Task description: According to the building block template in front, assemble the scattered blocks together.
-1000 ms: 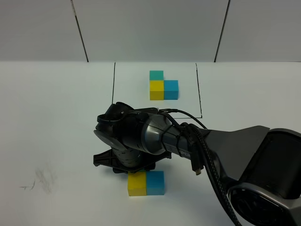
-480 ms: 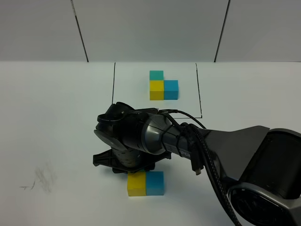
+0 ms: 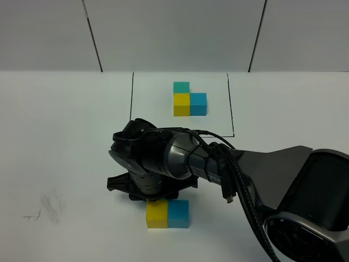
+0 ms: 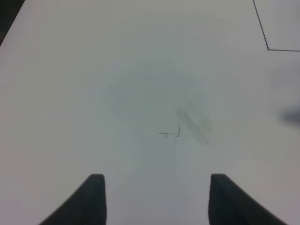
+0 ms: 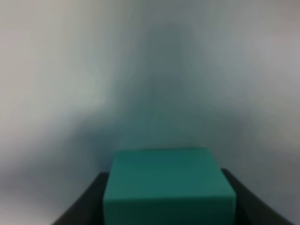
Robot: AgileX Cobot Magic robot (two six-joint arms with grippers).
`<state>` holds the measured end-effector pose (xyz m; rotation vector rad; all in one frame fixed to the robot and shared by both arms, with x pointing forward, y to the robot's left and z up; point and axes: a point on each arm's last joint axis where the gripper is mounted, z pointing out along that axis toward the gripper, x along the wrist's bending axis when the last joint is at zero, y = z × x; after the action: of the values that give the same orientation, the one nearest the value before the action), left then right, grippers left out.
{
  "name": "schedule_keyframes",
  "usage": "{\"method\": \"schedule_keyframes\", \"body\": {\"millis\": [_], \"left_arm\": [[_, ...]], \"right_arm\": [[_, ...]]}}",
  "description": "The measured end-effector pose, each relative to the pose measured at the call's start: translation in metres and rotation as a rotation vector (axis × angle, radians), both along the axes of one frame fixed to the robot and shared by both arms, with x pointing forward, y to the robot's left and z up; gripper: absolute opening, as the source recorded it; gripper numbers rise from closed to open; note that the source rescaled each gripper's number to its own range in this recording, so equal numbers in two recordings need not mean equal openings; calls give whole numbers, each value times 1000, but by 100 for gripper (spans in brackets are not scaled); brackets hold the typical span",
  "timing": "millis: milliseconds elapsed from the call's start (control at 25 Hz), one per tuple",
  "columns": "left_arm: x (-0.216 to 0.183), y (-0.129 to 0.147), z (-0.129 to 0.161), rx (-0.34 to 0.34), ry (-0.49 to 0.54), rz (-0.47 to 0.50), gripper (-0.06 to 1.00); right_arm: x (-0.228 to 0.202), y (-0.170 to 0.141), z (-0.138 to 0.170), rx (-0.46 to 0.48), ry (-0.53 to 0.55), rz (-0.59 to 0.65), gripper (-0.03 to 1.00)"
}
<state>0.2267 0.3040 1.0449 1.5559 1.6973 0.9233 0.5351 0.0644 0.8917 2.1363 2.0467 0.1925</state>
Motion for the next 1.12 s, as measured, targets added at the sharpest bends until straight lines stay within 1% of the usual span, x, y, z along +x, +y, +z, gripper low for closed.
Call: {"method": "schedule_keyframes", "body": {"millis": [440,600,680,840,920,1040,1120], "left_arm": [[0,0,0,0,0,0,10],[0,0,0,0,0,0,10],[0,0,0,0,0,0,10],[0,0,0,0,0,0,10],[0,0,0,0,0,0,10],[0,0,0,0,0,0,10],[0,0,0,0,0,0,10]], "right_arm": [[0,0,0,2,1,-6,18],[0,0,0,0,-1,19,19],[0,1,0,-3,-1,36,25],[1,1,1,-7,-10,72,45],[1,1,7,-1,-21,81,55],[3,0,28,22,-65,98,66],[5,-3,50,29,-123,116,74]]}}
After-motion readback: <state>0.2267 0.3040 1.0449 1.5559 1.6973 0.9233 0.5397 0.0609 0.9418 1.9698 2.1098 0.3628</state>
